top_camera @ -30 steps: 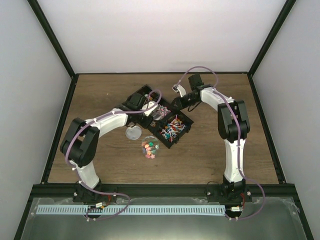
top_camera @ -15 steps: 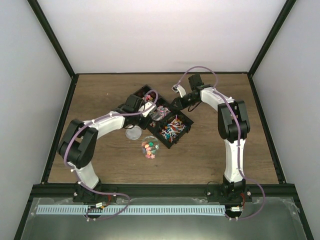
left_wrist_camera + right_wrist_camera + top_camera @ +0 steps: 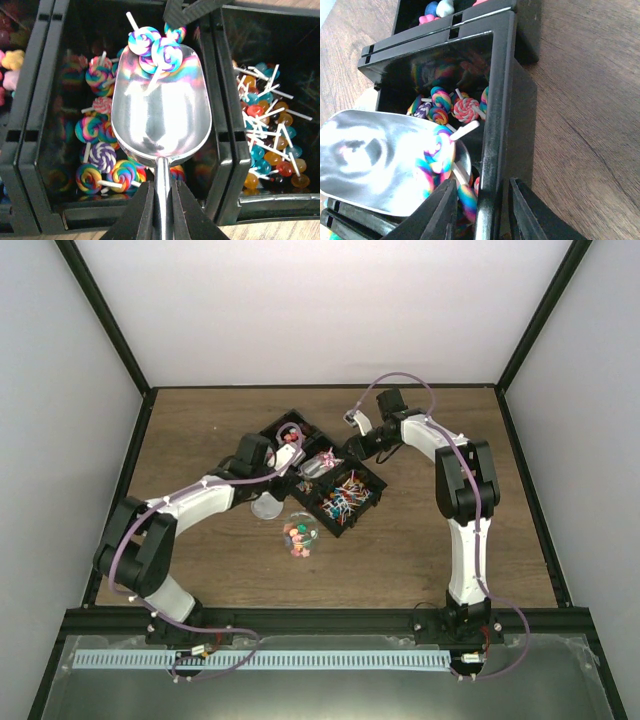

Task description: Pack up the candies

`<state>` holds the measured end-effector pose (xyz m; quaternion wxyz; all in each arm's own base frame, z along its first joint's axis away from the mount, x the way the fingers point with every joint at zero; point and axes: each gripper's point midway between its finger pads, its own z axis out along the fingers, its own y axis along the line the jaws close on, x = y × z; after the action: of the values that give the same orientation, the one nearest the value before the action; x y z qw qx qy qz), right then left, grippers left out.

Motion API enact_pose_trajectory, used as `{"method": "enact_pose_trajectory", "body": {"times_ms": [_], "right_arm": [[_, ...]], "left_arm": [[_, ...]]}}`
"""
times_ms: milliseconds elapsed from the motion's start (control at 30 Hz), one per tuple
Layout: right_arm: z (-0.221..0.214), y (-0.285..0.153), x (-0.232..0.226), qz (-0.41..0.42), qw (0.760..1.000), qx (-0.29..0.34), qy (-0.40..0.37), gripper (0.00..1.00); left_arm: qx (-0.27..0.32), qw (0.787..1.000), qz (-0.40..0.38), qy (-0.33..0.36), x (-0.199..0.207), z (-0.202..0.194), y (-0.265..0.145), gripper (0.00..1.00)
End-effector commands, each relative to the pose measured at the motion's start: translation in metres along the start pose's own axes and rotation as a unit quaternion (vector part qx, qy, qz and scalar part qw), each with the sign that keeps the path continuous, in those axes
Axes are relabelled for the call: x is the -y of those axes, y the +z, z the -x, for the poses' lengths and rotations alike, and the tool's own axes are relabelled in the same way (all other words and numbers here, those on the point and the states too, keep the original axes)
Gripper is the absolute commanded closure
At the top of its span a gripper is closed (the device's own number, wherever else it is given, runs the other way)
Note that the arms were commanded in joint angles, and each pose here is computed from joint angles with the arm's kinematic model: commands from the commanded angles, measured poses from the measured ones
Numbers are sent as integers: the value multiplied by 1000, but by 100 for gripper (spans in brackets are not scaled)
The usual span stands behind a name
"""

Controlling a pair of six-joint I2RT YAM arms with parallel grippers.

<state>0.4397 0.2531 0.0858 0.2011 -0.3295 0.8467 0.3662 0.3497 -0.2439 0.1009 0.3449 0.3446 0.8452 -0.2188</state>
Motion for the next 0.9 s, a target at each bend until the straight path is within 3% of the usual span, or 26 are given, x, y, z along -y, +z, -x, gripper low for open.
{"method": "enact_pose_trajectory", "body": {"times_ms": [0,400,533,700,867], "right_arm": [[5,-3,-4,-1,1000,-4,-6,67],[11,-8,-4,-9,1000,0,-11,52],[11,-10,-4,-12,1000,-1,-17,42],[15,-17,-1,-22,999,4,-23,20],[25,-27,1,-29,999,16,-27,11]], "left_arm": [[50,999,-11,17,-3,20,-6,96],[59,998,-18,5,-6,-6,-15,96],[83,996,-15,14,-5,5,-25,96],[132,991,-3,38,-1,29,-53,96],[161,986,-10,33,3,42,-70,96]]}}
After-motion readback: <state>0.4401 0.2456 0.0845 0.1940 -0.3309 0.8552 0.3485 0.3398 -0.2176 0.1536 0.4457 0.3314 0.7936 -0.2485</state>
